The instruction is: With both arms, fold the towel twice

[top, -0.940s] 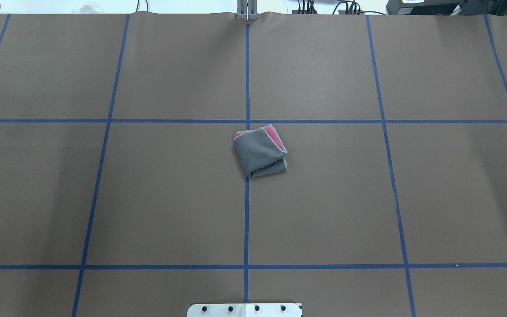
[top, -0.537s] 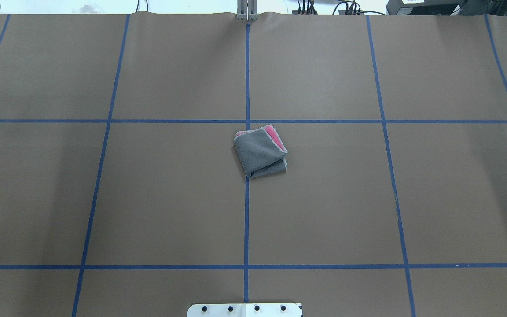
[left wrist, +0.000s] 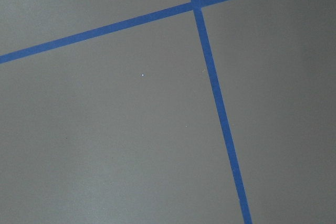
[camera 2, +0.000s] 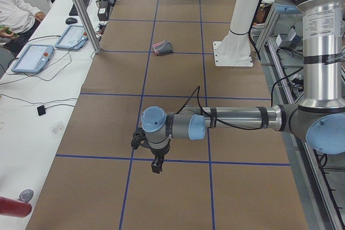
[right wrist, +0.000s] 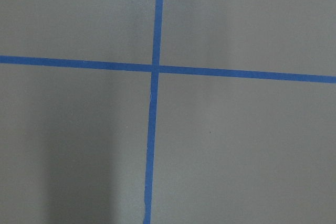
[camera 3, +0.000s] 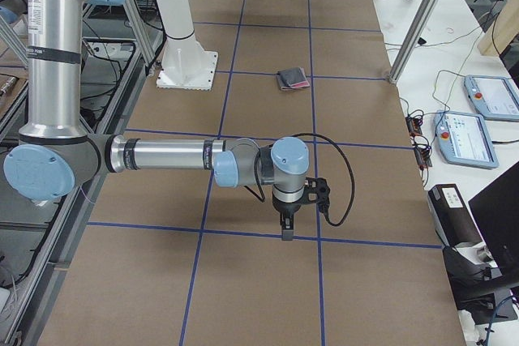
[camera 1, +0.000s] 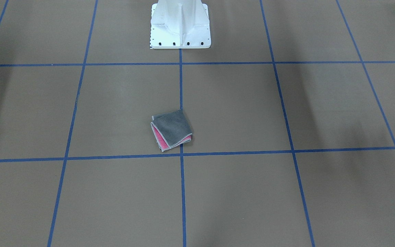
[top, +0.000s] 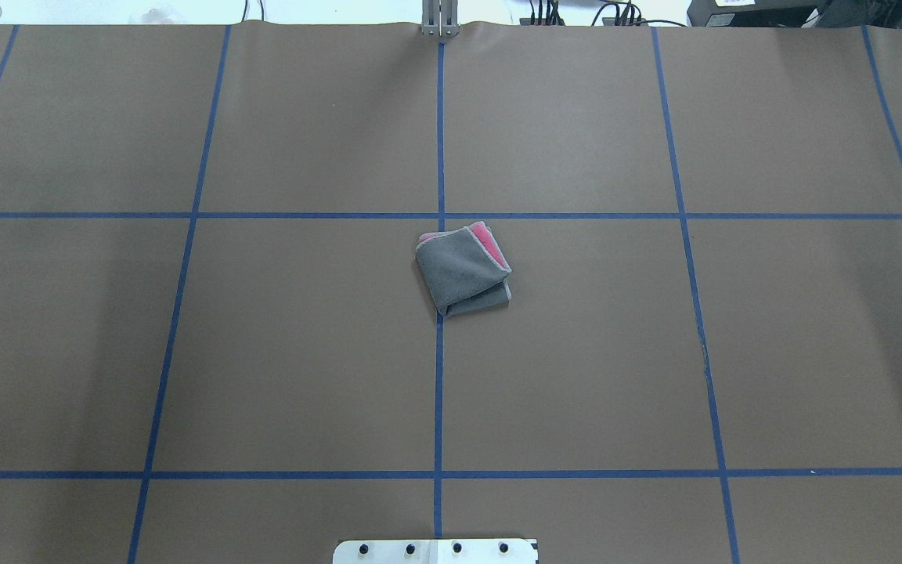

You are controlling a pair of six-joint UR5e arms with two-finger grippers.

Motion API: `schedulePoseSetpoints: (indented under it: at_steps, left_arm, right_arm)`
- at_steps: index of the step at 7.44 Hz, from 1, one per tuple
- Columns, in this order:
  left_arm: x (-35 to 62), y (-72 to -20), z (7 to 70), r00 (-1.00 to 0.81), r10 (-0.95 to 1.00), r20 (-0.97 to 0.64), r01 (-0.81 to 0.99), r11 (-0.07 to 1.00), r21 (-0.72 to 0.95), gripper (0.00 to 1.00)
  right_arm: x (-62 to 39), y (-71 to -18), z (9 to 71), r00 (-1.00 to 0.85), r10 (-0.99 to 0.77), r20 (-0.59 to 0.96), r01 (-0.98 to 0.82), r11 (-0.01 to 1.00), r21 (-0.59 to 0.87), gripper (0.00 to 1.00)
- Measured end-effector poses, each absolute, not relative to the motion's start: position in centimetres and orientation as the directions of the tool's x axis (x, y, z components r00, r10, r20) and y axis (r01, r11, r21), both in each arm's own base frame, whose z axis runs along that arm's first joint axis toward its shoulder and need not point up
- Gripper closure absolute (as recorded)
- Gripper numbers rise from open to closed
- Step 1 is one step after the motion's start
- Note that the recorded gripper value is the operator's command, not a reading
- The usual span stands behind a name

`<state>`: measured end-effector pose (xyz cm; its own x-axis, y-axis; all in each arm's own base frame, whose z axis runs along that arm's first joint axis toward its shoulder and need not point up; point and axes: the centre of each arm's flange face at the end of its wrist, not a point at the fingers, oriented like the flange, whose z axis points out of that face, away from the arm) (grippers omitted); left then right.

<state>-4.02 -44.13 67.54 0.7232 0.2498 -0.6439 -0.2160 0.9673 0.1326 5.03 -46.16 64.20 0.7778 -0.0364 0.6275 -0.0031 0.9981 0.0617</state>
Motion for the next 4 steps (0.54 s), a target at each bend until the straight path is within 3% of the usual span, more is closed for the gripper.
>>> schedulePoseSetpoints:
  at_steps: [4]
  left_arm:
    - [-3.99, -43.88, 67.71, 0.722, 0.250, -0.646, -0.218, 0.967, 0.130, 0.00]
  right_arm:
    - [5.02, -46.18, 64.41, 0.778, -0.034, 0.628, -0.003, 0.998, 0.057, 0.01]
